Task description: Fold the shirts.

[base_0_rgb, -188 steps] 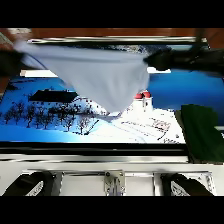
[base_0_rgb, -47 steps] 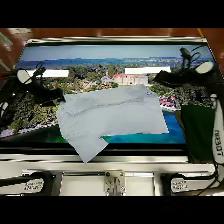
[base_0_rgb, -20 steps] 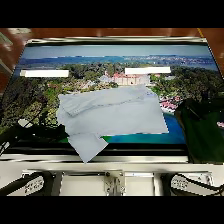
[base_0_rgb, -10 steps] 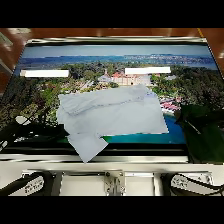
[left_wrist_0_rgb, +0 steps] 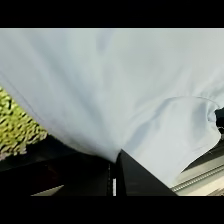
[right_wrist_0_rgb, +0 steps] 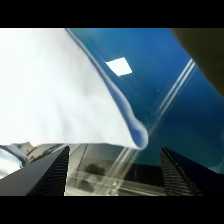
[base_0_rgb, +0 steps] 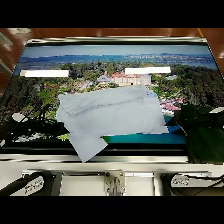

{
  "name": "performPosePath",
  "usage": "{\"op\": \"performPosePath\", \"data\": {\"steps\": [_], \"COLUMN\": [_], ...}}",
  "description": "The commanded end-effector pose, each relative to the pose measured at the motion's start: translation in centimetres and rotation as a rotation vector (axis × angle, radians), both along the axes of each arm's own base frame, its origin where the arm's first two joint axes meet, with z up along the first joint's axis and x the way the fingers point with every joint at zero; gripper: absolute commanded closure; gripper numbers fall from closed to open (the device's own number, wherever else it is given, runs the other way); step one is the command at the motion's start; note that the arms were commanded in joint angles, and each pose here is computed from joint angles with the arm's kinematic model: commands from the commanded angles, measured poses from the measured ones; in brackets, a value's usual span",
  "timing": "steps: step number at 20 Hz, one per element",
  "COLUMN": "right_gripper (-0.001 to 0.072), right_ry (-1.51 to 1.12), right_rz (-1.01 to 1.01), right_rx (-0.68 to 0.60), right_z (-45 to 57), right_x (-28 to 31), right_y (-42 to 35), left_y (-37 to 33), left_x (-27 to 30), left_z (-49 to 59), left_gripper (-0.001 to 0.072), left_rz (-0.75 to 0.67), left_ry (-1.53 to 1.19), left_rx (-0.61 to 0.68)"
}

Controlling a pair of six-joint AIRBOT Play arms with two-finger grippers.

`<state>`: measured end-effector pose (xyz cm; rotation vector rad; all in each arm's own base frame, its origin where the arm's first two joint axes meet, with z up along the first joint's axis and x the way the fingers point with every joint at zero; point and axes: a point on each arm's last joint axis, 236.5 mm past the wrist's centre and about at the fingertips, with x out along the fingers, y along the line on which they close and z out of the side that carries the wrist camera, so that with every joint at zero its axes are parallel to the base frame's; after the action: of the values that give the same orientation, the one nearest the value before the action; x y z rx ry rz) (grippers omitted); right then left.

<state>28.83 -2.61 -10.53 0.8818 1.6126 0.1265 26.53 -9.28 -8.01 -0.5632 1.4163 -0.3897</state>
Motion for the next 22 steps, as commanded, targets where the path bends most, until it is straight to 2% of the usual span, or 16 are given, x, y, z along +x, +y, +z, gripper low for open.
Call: {"op": "performPosePath", "data": {"steps": [1,3,4,6,8,10,12,15,16,18,20,22], "right_gripper": [0.0040,0.0042,0.0145,0.0646,0.0649,0.0650,0.0650,0.0649,0.0649,0.0649,0.0649,0.0649], "right_ry": [-0.007,-0.006,-0.018,-0.042,-0.125,-0.250,-0.500,-1.038,-1.232,-1.598,-1.831,-1.950], "right_rz": [0.023,0.039,0.054,0.085,0.216,0.280,0.305,0.271,0.227,0.086,-0.015,-0.065], "right_rx": [-0.010,-0.034,-0.045,-0.044,-0.012,-0.054,-0.160,-0.446,-0.559,-0.786,-0.941,-1.031], "right_z": [-1.5,-2.3,-2.5,-2.3,-0.1,4.1,12.0,32.0,39.5,53.9,62.4,66.1], "right_x": [1.2,1.8,2.1,2.7,3.3,5.7,9.7,13.2,12.5,7.1,-0.4,-6.7], "right_y": [1.8,2.9,3.5,4.6,5.8,5.6,4.5,3.0,2.7,2.5,3.3,4.4], "left_y": [-0.6,-0.5,-0.4,-0.2,-0.4,-0.3,1.0,1.8,1.8,1.5,1.3,0.9], "left_x": [1.2,1.9,2.3,3.5,4.6,6.5,9.7,10.9,9.4,3.6,-4.0,-10.0], "left_z": [1.2,1.9,2.3,3.4,5.7,10.1,18.1,36.9,44.2,57.0,65.9,69.5], "left_gripper": [0.0669,0.0669,0.0669,0.0670,0.0670,0.0672,0.0673,0.0670,0.0670,0.0670,0.0670,0.0671], "left_rz": [0.005,0.006,0.006,0.001,-0.036,-0.081,-0.074,-0.055,-0.027,0.058,0.165,0.210], "left_ry": [-0.044,-0.068,-0.082,-0.116,-0.154,-0.252,-0.462,-0.965,-1.157,-1.515,-1.803,-1.957], "left_rx": [-0.034,-0.033,-0.031,-0.027,-0.035,-0.024,0.058,0.193,0.231,0.281,0.286,0.288]}}
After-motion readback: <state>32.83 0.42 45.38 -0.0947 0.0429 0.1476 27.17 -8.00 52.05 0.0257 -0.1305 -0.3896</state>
